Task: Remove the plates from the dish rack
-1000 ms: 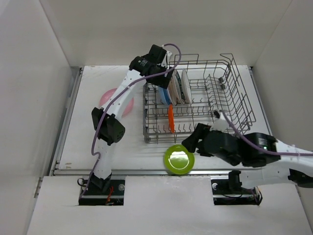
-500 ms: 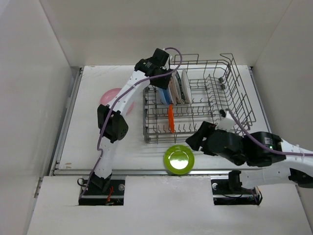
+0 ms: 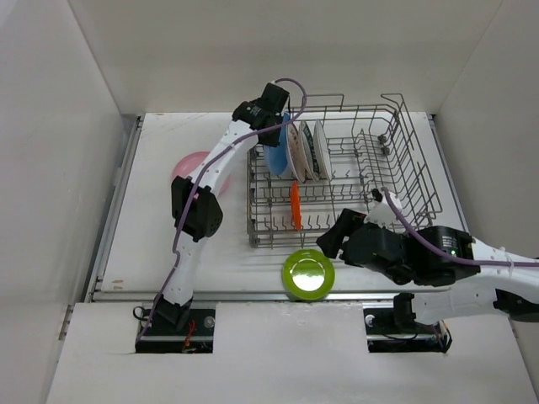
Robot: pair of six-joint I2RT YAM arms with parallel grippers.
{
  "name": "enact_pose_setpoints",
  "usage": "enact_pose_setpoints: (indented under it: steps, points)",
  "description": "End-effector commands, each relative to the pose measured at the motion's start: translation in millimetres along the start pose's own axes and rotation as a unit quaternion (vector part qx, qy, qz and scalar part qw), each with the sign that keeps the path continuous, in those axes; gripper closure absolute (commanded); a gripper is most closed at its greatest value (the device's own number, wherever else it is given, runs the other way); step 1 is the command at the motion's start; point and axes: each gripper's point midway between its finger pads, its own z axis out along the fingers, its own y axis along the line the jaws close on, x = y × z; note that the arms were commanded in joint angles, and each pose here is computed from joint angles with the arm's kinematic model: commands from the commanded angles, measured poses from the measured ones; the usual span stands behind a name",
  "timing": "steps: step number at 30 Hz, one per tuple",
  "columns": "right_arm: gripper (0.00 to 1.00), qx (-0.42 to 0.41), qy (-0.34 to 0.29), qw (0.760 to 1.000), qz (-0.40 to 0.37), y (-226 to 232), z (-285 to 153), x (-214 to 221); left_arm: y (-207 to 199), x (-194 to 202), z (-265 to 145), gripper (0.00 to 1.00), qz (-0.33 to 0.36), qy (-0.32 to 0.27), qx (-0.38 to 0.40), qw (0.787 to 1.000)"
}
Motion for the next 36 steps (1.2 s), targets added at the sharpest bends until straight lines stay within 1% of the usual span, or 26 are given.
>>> enact_pose_setpoints:
  steps: [1, 6, 7, 9, 10, 11, 13, 14, 16, 18, 19, 20, 21, 22, 23, 24, 25, 26, 27, 28, 29, 31, 32, 34, 35, 36]
  points:
    - [0.29, -0.008, -0.015, 1.0, 0.018, 8, -8, -14, -8, -47, -77, 1.0, -0.029, -0.089, 0.035, 0.995]
    - [0.29, -0.004, -0.019, 1.0, 0.014, 7, -7, -16, -1, -80, -130, 1.0, -0.047, -0.161, 0.047, 0.985]
    - [0.29, 0.0, -0.018, 1.0, 0.011, 8, -5, -14, 5, -85, -136, 1.0, -0.047, -0.171, 0.046, 0.983]
    - [0.29, 0.0, -0.018, 1.0, 0.0, 10, -5, -14, 19, -99, -165, 1.0, -0.055, -0.205, 0.037, 0.977]
    - [0.28, 0.003, -0.018, 1.0, -0.007, 12, -3, -13, 28, -101, -170, 1.0, -0.056, -0.211, 0.027, 0.976]
    - [0.28, 0.012, -0.016, 1.0, -0.02, 13, 3, -8, 34, -109, -189, 1.0, -0.059, -0.234, 0.024, 0.97]
    - [0.25, 0.022, -0.022, 0.999, -0.034, 16, 7, -11, 55, -112, -197, 1.0, -0.072, -0.24, 0.006, 0.968]
    - [0.25, 0.022, -0.022, 0.999, -0.041, 24, 9, -10, 64, -116, -211, 1.0, -0.079, -0.254, 0.004, 0.964]
    - [0.25, 0.025, -0.035, 0.998, -0.035, 32, 11, -21, 81, -114, -218, 1.0, -0.082, -0.254, -0.004, 0.964]
    - [0.25, 0.031, -0.056, 0.998, -0.02, 44, 11, -44, 97, -108, -221, 1.0, -0.083, -0.247, -0.013, 0.965]
    - [0.25, 0.036, -0.062, 0.997, -0.025, 47, 12, -52, 116, -105, -217, 1.0, -0.094, -0.241, -0.026, 0.966]
    - [0.28, 0.042, -0.068, 0.996, -0.029, 49, 13, -60, 127, -100, -213, 1.0, -0.099, -0.232, -0.032, 0.967]
    - [0.28, 0.054, -0.08, 0.995, -0.029, 54, 20, -73, 138, -92, -208, 1.0, -0.111, -0.218, -0.034, 0.969]
    - [0.28, 0.062, -0.077, 0.994, -0.041, 55, 26, -76, 166, -80, -195, 1.0, -0.146, -0.195, -0.043, 0.969]
    - [0.28, 0.077, -0.07, 0.992, -0.076, 52, 33, -76, 162, -72, -186, 1.0, -0.157, -0.174, 0.008, 0.972]
    - [0.28, 0.092, -0.057, 0.991, -0.082, 48, 42, -80, 169, -64, -180, 1.0, -0.174, -0.157, 0.032, 0.972]
    - [0.28, 0.123, -0.039, 0.986, -0.109, 44, 62, -72, 173, -52, -159, 1.0, -0.191, -0.124, 0.06, 0.972]
    - [0.28, 0.149, -0.03, 0.98, -0.13, 35, 71, -71, 180, -45, -153, 1.0, -0.21, -0.106, 0.116, 0.965]
    - [0.28, 0.162, -0.015, 0.977, -0.141, 30, 78, -67, 184, -39, -146, 1.0, -0.211, -0.091, 0.141, 0.963]
    - [0.28, 0.195, -0.002, 0.97, -0.145, 14, 95, -63, 189, -28, -122, 1.0, -0.215, -0.06, 0.161, 0.961]
    - [0.28, 0.201, 0.007, 0.967, -0.154, 10, 102, -61, 201, -20, -114, 1.0, -0.22, -0.047, 0.172, 0.959]
    - [0.28, 0.191, 0.028, 0.969, -0.153, 9, 119, -57, 203, 0, -96, 0.98, -0.214, -0.007, 0.209, 0.954]
    - [0.28, 0.182, 0.032, 0.97, -0.155, 13, 126, -57, 207, 11, -78, 0.95, -0.223, 0.015, 0.221, 0.949]
    - [0.28, 0.179, 0.037, 0.97, -0.158, 13, 138, -56, 213, 23, -65, 0.92, -0.242, 0.031, 0.244, 0.939]
    - [0.28, 0.186, 0.041, 0.97, -0.153, 9, 146, -57, 212, 33, -51, 0.9, -0.246, 0.046, 0.251, 0.935]
    - [0.28, 0.189, 0.045, 0.968, -0.16, 8, 149, -55, 218, 36, -49, 0.9, -0.252, 0.045, 0.251, 0.933]
